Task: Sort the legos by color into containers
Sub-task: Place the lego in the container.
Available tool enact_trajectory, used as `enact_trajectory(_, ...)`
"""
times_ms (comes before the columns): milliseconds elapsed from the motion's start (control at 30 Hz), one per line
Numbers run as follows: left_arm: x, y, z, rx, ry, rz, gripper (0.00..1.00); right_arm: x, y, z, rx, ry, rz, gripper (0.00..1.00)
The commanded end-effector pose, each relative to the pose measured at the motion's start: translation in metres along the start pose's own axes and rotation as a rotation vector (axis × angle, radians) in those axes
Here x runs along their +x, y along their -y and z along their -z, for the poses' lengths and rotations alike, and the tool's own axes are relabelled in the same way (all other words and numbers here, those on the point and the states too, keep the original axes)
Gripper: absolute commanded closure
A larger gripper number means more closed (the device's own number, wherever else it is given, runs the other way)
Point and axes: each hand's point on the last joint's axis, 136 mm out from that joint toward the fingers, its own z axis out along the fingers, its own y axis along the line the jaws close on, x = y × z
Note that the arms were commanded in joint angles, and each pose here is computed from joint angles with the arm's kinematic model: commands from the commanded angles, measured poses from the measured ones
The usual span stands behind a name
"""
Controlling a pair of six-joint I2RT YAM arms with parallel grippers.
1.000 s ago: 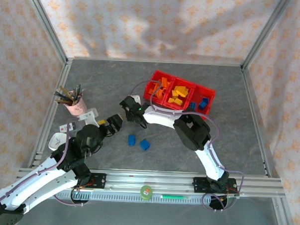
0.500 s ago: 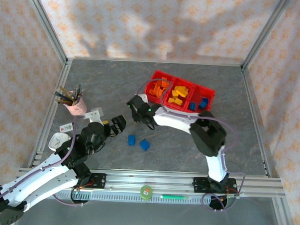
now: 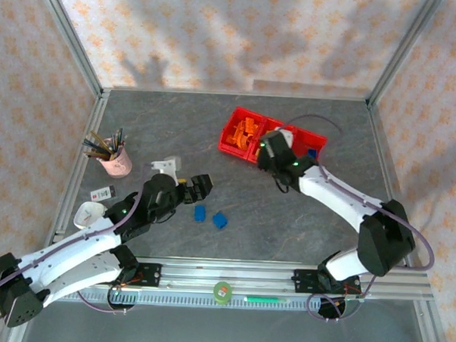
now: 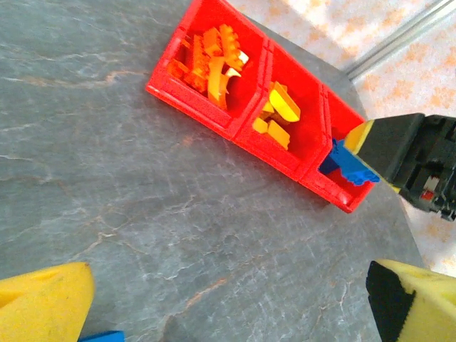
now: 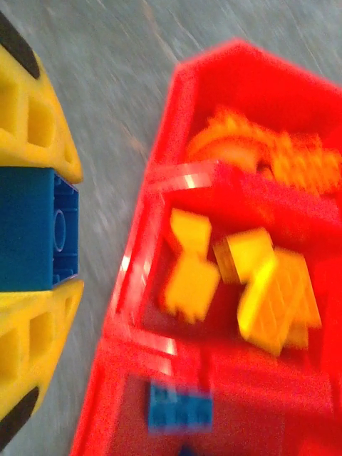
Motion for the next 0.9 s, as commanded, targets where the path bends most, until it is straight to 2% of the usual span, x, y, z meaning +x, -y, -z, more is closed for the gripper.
enact_trajectory(0, -0.008, 0.039, -0.007, 0.109, -0.004, -0.041, 0.01, -0.015, 0.047, 0.002, 0.097, 0.030, -0.057, 0.65)
enact_trajectory(133, 0.003, 0.056, -0.026, 0.123, -0.057, -0.075, 0.01, -0.029, 0.088, -0.012, 0.156, 0.032, -0.119, 0.64)
enact_trajectory(333, 0.012, 0.072, -0.046, 0.134, -0.108, -0.109, 0.01, -0.045, 0.121, -0.045, 0.223, 0.009, -0.161, 0.64)
enact_trajectory(500, 0.012, 0.078, -0.052, 0.142, -0.110, -0.117, 0.01, -0.059, 0.121, -0.070, 0.222, 0.000, -0.152, 0.60)
enact_trajectory(600, 0.011, 0.078, -0.052, 0.144, -0.108, -0.126, 0.01, -0.064, 0.119, -0.079, 0.225, -0.004, -0.145, 0.53)
enact_trajectory(700, 0.011, 0.077, -0.052, 0.138, -0.104, -0.130, 0.01, -0.067, 0.115, -0.077, 0.209, -0.003, -0.150, 0.45)
enact_trajectory(867, 0.008, 0.073, -0.048, 0.123, -0.089, -0.133, 0.01, -0.064, 0.098, -0.059, 0.114, 0.005, -0.153, 0.41)
